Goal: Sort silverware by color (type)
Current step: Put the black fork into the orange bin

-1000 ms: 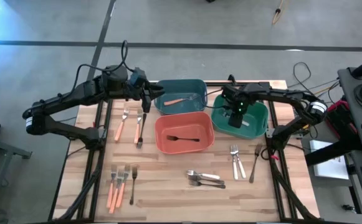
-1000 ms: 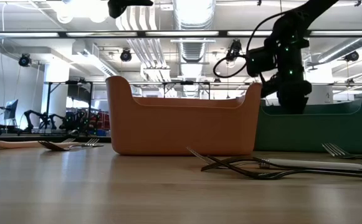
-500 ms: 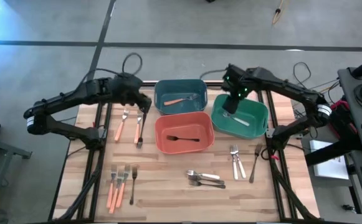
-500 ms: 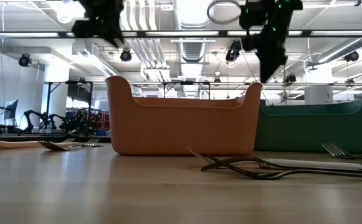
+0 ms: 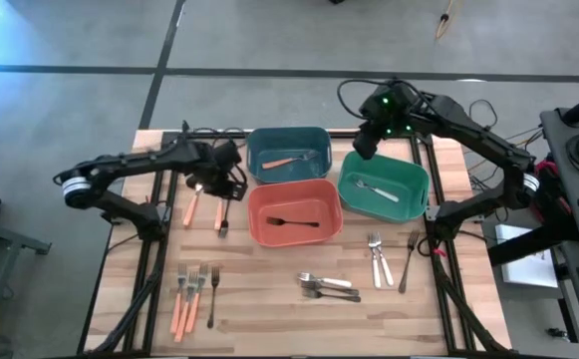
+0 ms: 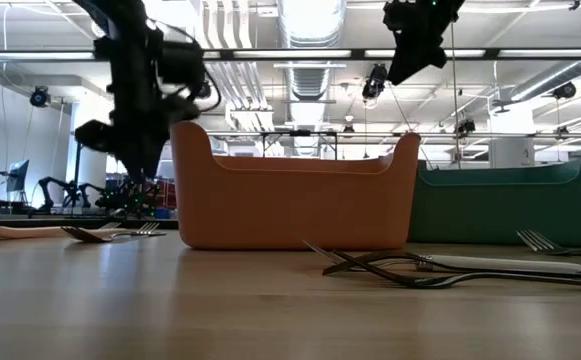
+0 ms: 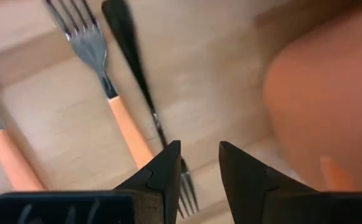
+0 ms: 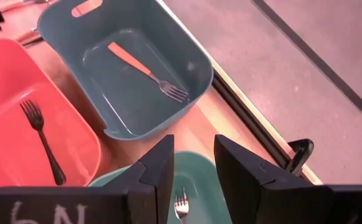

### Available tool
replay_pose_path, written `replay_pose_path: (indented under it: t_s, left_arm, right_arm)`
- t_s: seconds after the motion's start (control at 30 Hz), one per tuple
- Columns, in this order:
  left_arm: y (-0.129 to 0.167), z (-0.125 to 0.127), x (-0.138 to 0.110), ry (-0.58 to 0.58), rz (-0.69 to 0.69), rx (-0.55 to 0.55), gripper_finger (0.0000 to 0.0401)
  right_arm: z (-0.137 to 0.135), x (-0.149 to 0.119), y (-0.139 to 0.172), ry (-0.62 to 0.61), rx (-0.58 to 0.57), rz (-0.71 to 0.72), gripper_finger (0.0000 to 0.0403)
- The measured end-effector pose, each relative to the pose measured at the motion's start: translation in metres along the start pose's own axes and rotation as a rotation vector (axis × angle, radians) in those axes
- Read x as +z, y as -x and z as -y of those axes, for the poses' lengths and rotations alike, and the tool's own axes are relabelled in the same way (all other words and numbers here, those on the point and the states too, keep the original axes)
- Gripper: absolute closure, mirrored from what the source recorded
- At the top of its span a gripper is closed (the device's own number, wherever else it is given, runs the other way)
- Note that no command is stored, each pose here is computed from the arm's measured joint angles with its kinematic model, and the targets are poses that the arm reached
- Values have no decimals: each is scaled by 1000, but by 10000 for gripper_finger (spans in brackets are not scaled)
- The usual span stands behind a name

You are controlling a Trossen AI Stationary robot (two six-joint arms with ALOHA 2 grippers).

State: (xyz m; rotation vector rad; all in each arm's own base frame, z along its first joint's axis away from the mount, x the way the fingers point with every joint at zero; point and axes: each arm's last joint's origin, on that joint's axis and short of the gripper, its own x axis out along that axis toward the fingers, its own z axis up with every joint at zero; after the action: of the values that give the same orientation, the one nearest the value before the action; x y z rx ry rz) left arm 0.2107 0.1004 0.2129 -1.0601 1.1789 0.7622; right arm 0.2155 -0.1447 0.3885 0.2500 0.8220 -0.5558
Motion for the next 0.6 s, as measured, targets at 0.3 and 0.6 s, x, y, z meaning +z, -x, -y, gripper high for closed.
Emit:
replay_pose_path:
  t_s: [0.3, 0.6]
  left_arm:
    - [-35, -12, -4, 6, 14, -1, 310]
    - [-49, -12, 2, 2, 47, 54, 310]
  right_arm:
    - [0, 1, -6, 18, 0, -16, 301]
    - [0, 2, -13, 18, 0, -36, 303]
